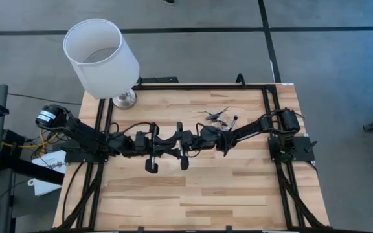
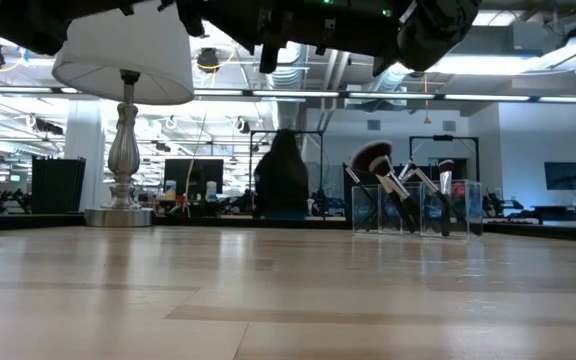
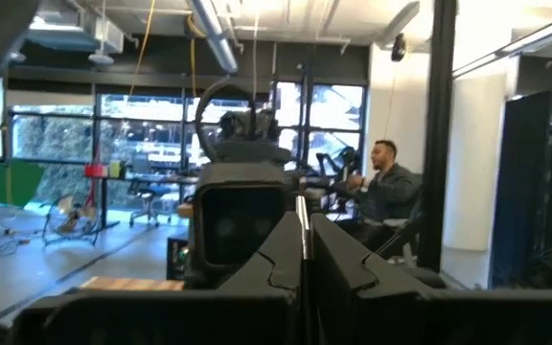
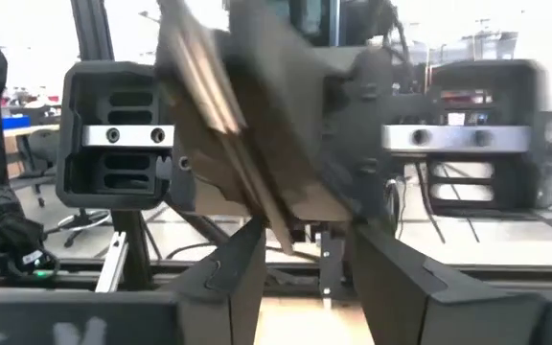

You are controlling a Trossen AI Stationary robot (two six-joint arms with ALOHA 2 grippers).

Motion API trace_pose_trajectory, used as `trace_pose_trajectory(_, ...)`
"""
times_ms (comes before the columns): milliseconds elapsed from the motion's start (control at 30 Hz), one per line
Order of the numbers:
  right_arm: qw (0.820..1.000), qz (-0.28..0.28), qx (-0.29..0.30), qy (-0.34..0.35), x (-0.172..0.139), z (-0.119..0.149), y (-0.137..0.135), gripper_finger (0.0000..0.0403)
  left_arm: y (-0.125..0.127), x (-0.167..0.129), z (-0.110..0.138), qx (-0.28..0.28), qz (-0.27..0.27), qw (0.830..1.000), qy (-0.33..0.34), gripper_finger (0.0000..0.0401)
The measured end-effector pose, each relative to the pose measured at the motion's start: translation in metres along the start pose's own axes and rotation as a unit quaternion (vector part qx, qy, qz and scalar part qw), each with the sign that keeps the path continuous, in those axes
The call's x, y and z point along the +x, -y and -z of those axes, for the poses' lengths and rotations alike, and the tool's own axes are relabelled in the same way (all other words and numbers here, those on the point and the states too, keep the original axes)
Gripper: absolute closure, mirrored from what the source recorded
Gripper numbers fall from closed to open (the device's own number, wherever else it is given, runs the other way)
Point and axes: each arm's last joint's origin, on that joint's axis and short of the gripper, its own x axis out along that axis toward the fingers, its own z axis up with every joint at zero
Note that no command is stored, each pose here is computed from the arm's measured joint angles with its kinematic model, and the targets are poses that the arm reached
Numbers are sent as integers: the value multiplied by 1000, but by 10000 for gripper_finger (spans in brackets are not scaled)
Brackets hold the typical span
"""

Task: Put items in baskets/containers
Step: Put the liner brush into the transparent organizer

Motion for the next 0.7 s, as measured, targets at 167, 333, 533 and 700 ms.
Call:
trace_pose_trajectory(167, 1000, -4, 0, -16, 1, 3, 0, 301, 0, 0, 2, 0, -2, 1000, -6, 392)
trace_pose_trajectory(333, 1000, -6, -4, -12, 1, 2, -1, 351, -1, 0, 2, 0, -7, 1000, -7, 392)
trace_pose_trajectory(533, 1000, -11, -12, -10, 1, 2, -1, 392, -1, 0, 2, -1, -12, 1000, -8, 392)
trace_pose_trajectory(700, 1000, -7, -2, -18, 1, 3, -1, 392, -1, 0, 3, 0, -13, 1000, -11, 383)
